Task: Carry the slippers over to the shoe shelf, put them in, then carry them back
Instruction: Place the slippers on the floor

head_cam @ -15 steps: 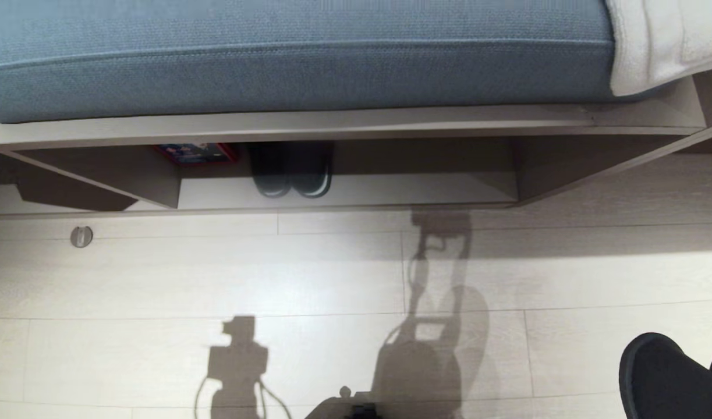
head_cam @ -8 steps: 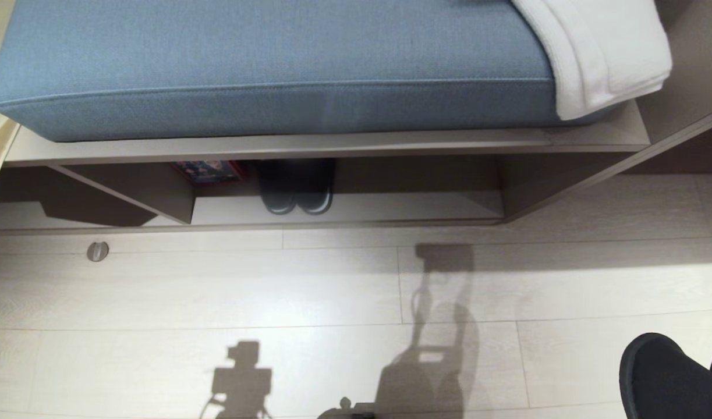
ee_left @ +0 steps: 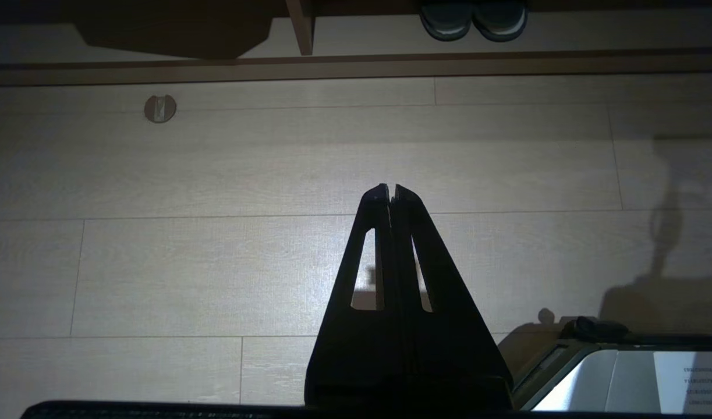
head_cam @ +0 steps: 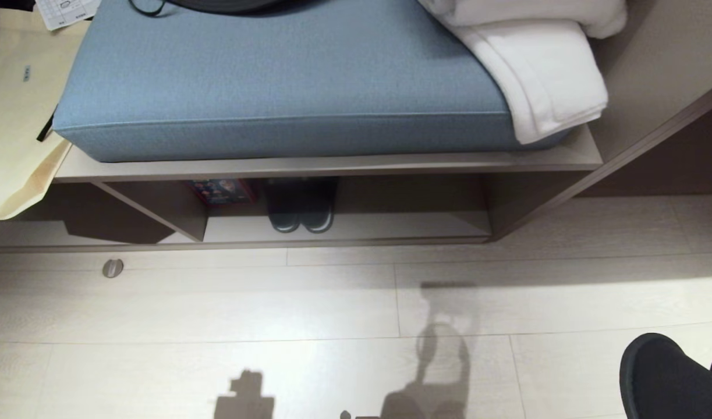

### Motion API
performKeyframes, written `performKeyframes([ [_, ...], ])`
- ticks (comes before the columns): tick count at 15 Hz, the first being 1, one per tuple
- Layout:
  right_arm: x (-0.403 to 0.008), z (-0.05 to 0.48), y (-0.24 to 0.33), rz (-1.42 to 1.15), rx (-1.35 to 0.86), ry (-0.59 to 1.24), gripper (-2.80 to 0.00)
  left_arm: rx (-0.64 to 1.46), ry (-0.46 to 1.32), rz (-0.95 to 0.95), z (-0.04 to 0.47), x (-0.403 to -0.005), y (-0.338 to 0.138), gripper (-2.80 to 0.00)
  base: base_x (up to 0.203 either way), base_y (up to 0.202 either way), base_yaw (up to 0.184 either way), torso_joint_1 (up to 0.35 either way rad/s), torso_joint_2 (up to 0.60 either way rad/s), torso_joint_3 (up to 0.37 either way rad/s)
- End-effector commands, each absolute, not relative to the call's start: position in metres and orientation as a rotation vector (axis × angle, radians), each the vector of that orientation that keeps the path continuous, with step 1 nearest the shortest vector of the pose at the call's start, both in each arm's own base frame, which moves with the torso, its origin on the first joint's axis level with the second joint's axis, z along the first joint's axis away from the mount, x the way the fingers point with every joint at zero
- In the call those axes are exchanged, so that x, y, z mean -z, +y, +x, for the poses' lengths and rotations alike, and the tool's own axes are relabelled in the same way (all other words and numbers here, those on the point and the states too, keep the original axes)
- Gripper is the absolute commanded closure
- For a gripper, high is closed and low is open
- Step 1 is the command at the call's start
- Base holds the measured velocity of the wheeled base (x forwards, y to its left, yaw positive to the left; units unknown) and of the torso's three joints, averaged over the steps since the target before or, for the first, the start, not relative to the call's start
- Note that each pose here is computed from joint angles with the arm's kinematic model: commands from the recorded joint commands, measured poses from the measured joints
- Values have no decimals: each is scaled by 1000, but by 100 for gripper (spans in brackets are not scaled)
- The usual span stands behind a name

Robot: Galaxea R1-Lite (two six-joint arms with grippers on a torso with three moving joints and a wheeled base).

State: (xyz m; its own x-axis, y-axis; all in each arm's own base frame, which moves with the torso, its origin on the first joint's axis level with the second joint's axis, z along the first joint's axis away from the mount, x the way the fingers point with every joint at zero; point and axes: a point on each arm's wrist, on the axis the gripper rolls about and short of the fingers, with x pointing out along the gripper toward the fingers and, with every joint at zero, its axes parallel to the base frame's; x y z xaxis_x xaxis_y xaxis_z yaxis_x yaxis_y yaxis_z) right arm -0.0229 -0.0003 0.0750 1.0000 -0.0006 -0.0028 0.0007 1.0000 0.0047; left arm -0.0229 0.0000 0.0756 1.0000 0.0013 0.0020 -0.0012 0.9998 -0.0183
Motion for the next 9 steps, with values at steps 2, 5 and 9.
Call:
performKeyframes([
  [2,-75,-23,0,5,0,3,0,-2,0,-18,-23,-75,0,0,0,0,0,1,1,200],
  [5,-75,-23,0,5,0,3,0,-3,0,-20,-23,-75,0,0,0,0,0,4,0,197],
  [9,-75,-23,0,5,0,3,0,-2,0,-20,-23,-75,0,0,0,0,0,3,3,203],
])
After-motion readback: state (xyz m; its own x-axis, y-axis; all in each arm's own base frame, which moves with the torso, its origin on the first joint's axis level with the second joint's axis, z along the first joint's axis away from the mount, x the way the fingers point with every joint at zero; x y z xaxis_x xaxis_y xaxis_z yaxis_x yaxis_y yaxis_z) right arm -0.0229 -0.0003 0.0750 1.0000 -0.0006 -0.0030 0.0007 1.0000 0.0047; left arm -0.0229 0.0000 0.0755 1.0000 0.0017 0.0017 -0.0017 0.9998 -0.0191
